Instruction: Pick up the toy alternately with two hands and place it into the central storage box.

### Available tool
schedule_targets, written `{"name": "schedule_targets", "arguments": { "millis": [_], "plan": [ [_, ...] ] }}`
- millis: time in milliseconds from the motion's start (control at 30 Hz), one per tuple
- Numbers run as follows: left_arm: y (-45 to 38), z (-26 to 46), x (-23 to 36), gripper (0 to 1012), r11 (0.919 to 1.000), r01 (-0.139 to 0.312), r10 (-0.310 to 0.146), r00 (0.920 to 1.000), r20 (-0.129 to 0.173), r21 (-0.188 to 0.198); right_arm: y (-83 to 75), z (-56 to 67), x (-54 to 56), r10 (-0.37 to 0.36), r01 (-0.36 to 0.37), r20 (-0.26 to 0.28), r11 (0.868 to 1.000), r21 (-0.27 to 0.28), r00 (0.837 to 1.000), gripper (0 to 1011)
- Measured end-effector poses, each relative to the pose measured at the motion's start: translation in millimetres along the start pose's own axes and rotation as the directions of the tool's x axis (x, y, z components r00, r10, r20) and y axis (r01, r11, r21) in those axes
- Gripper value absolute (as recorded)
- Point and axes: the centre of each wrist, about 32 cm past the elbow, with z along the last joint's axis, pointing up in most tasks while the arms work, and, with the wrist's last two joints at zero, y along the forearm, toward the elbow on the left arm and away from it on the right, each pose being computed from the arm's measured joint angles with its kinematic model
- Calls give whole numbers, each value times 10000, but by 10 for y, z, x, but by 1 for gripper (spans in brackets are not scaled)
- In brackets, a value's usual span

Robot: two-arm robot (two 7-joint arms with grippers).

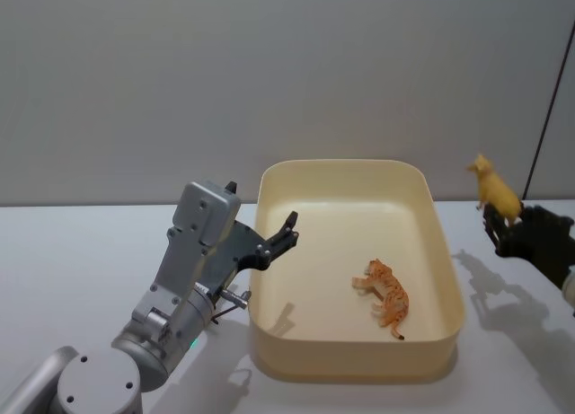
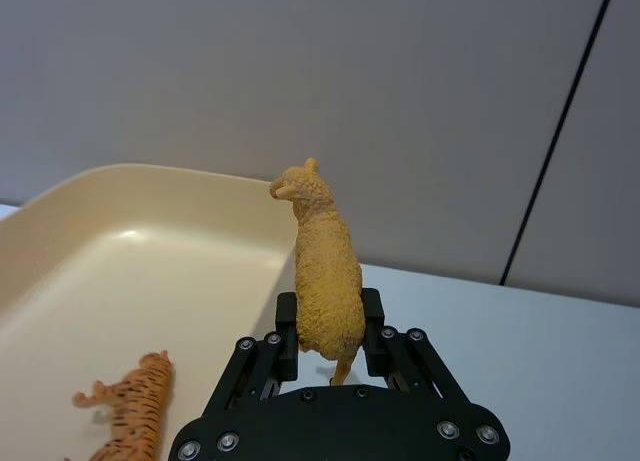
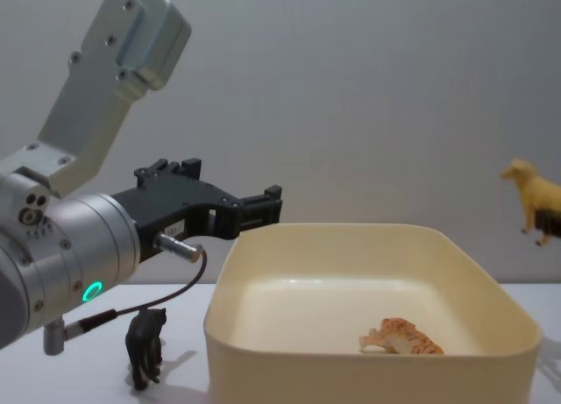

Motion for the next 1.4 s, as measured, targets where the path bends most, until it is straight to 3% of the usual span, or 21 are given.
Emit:
{"name": "schedule_targets", "arguments": {
  "millis": [333, 767, 867, 1000, 1167, 1200, 1400],
  "plan": [
    [0, 0, 0, 1001, 10000, 0, 0, 10000, 0, 0, 128, 216, -116, 1137, -1133, -216, 9934, 172, 9933, 335],
    [0, 0, 0, 1001, 10000, 0, 0, 10000, 0, 0, 439, 201, -348, 2032, -2038, -169, 9773, -573, 9790, 366],
    [0, 0, 0, 1001, 10000, 0, 0, 10000, 0, 0, 497, 196, -393, 2187, -2191, -141, 9730, -721, 9757, 503],
    [0, 0, 0, 1001, 10000, 0, 0, 10000, 0, 0, 538, 194, -426, 2298, -2301, -126, 9697, -822, 9731, 584],
    [0, 0, 0, 1001, 10000, 0, 0, 10000, 0, 0, 574, 191, -457, 2392, -2392, -112, 9667, -915, 9709, 783],
    [0, 0, 0, 1001, 10000, 0, 0, 10000, 0, -1, 579, 193, -461, 2411, -2411, -112, 9661, -922, 9704, 783],
    [0, 0, 0, 1001, 10000, 0, 0, 10000, 0, 0, 550, 228, -418, 2378, -2386, -193, 9682, -758, 9711, 968]
  ]
}}
